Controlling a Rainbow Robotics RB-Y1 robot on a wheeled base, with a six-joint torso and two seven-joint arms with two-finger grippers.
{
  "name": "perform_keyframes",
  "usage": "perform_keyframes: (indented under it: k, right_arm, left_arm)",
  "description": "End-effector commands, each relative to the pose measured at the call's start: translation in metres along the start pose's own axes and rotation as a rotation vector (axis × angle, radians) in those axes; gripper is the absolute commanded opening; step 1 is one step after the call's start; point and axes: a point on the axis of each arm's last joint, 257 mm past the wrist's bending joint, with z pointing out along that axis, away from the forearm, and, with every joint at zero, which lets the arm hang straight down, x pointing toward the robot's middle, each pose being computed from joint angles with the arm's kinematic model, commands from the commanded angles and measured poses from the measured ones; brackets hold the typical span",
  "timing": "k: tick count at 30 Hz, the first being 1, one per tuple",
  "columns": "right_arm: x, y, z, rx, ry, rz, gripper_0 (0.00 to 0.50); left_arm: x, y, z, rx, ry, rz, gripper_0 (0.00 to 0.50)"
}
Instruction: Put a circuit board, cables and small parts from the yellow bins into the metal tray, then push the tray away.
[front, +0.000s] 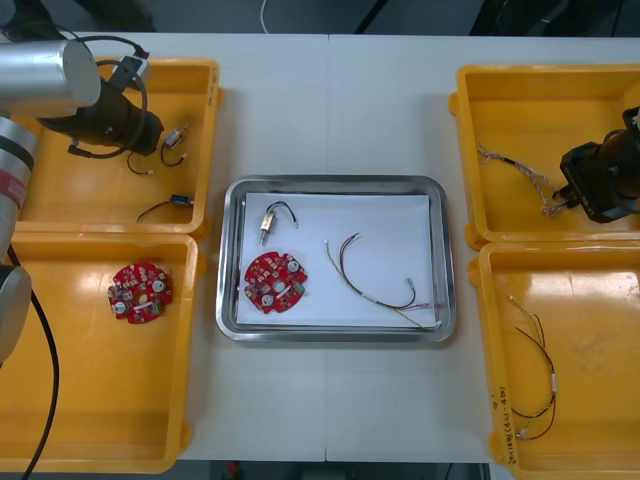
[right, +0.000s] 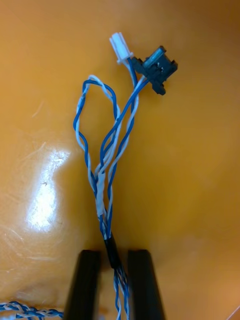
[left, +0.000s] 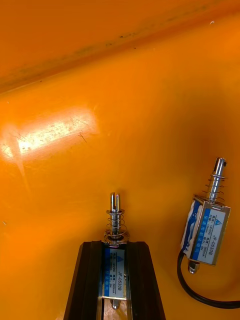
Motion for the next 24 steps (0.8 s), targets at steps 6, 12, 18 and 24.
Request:
perform_keyframes:
  k: [6,12,18,24]
  right_arm:
    - [-0.005,-0.018,0.006,0.019,-0.011,-0.020,0.000]
    - [-0.014,-0.013,-0.021,0.024,-0.023,-0.053,0.000]
    - [-0.020,0.000,-0.066,0.014,-0.054,-0.110,0.000]
    - [-0.019,-0.005,-0.103,0.043,-0.056,-0.161,0.000]
  left_arm:
    - [-0.015,0.042,-0.038,-0.062,0.001,0.088,0.000]
    - [-0.015,0.049,-0.065,-0.055,0.037,0.078,0.000]
    - [-0.014,0.049,-0.084,-0.050,0.059,0.057,0.000]
    - [-0.010,0.043,-0.101,-0.056,0.091,0.037,0.000]
